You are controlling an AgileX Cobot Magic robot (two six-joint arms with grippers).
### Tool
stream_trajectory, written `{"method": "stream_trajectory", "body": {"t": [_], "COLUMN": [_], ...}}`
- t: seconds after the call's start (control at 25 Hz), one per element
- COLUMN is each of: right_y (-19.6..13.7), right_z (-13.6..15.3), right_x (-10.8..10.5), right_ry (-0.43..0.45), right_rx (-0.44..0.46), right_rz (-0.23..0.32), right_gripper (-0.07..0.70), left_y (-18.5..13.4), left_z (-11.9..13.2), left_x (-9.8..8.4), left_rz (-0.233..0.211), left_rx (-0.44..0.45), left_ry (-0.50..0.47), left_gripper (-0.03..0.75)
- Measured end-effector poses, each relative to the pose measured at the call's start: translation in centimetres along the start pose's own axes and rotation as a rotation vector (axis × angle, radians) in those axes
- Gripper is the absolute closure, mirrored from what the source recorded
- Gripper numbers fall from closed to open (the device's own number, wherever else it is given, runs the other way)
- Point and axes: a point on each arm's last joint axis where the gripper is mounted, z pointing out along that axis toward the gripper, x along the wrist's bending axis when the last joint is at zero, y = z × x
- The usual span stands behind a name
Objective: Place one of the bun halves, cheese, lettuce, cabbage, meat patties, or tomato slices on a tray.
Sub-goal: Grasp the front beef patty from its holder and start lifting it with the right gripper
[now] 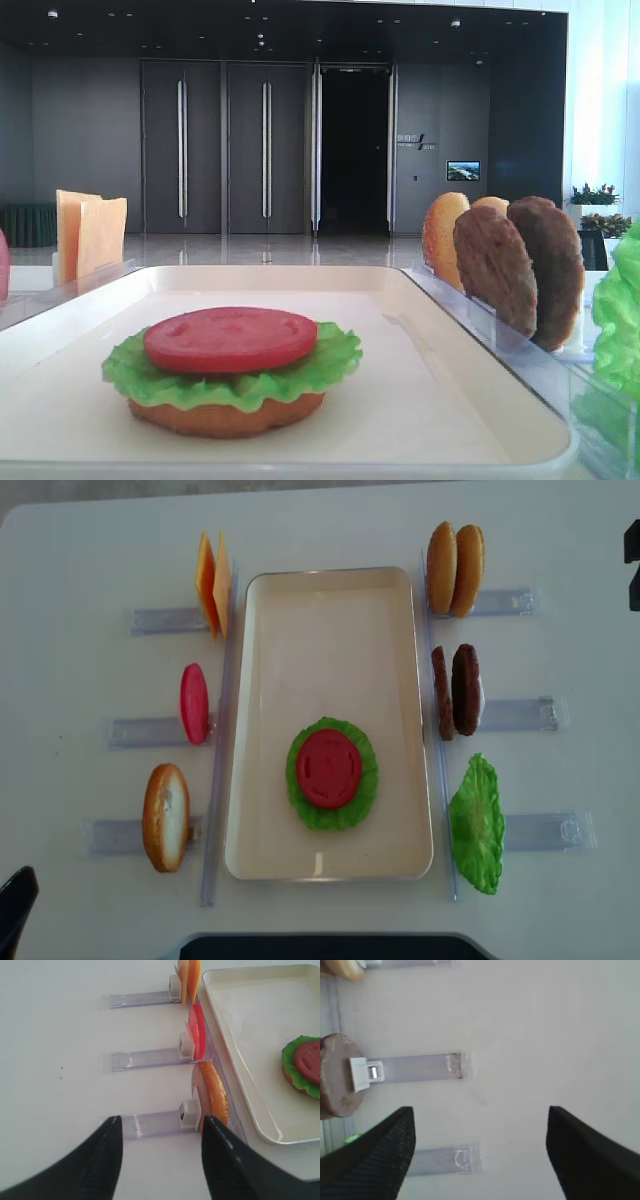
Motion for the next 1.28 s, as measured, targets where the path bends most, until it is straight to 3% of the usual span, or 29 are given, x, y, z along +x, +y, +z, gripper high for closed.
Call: {"method": "stream_trajectory", "body": {"t": [0.32,0.64,0.8,1.08,1.28], "right_y": [-1.5,-4.0,-4.3,-3.6,-2.4], "right_z": [0.3,2.4,3.6,4.1,4.8], "right_x": [7.3,14.4,16.0,17.5,18.6], "right_ry": [0.085,0.091,0.089,0.139,0.135], "right_rx": [0.038,0.109,0.116,0.052,0.040], "right_rz": [-0.110,-0.220,-0.221,-0.196,-0.211], "right_gripper": [0.113,0.113,0.113,0.113,0.113], "left_y": [0.0,0.0,0.0,0.0,0.0], "left_z": [0.0,0.0,0.0,0.0,0.0], "left_x": [0.0,0.0,0.0,0.0,0.0], "left_rz": [0.000,0.000,0.000,0.000,0.000], "left_rx": [0.000,0.000,0.000,0.000,0.000], "left_ry": [0.000,0.000,0.000,0.000,0.000], "left_gripper": [0.325,0.325,0.325,0.325,0.325]}}
